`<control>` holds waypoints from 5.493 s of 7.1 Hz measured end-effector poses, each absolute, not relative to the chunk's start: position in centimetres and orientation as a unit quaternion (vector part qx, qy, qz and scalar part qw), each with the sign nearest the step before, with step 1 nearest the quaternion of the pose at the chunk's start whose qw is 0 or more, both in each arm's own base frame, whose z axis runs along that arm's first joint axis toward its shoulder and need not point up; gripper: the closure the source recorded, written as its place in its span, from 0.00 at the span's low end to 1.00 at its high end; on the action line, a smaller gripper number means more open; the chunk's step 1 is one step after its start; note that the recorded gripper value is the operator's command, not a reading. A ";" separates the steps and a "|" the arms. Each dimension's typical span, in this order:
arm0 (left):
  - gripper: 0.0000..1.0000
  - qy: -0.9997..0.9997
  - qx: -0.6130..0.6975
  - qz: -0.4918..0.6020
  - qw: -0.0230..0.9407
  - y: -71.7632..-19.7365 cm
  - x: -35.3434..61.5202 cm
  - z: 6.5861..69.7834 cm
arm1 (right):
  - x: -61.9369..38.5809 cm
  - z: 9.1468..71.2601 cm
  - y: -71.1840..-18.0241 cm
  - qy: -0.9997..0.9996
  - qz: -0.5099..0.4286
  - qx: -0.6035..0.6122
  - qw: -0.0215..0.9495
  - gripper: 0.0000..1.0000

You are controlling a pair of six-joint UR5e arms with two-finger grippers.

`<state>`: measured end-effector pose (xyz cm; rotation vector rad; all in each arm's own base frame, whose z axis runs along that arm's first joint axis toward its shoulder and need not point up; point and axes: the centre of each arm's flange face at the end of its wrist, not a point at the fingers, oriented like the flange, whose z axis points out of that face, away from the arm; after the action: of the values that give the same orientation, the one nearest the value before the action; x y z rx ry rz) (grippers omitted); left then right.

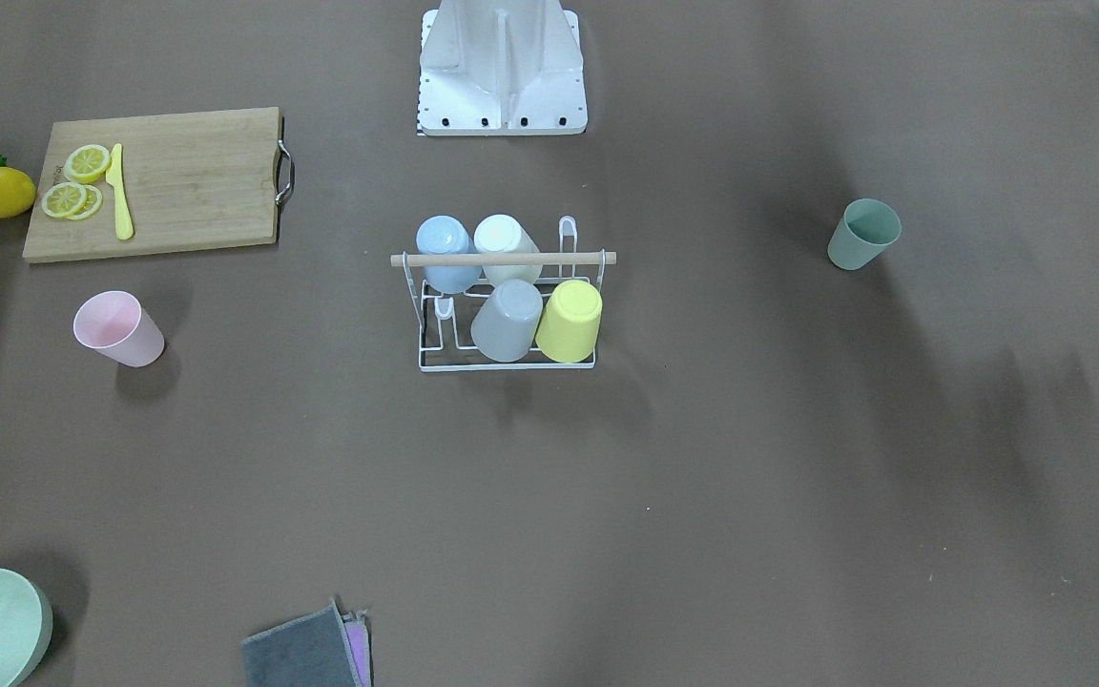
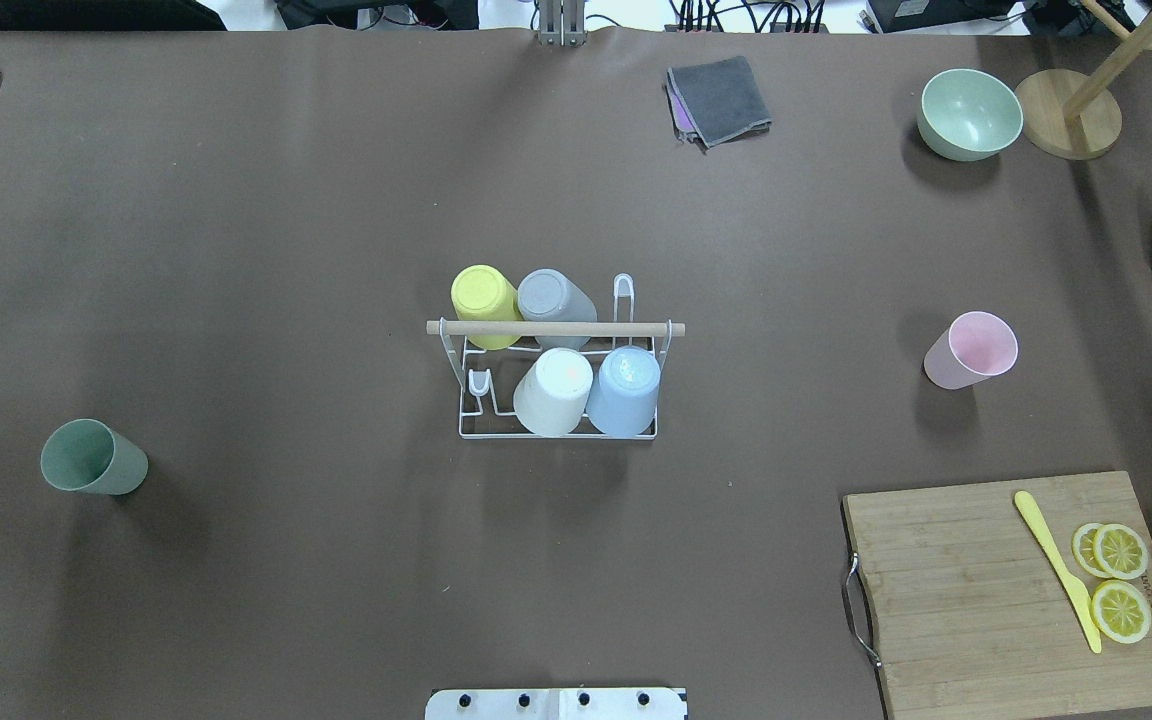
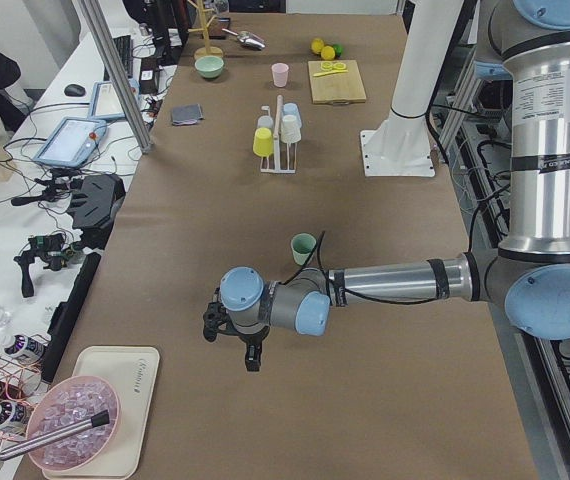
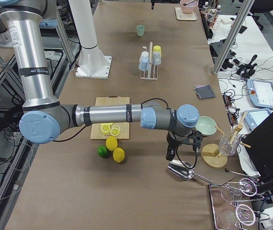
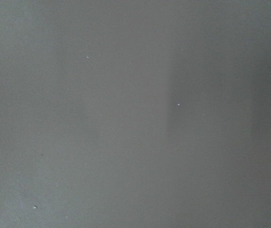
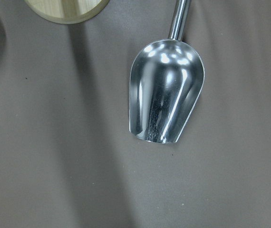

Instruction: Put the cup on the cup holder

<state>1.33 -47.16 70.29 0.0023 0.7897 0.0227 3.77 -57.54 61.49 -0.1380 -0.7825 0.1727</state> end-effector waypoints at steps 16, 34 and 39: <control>0.03 0.317 0.022 -0.068 0.946 -74.6 3.8 41.8 | -28.3 53.1 -66.7 -0.370 -0.106 -0.278 0.880 0.01; 0.03 0.328 -0.375 0.143 0.855 -60.3 28.9 51.2 | -34.4 57.0 -62.1 -0.359 -0.132 -0.396 0.835 0.01; 0.02 0.310 -0.406 0.167 0.843 -56.3 33.5 53.5 | -34.5 57.7 -61.3 -0.354 -0.125 -0.414 0.829 0.18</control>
<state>33.50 -56.34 53.55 -0.8578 0.6543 0.3530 -34.52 -61.34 57.65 -0.8786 -0.7522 -0.2660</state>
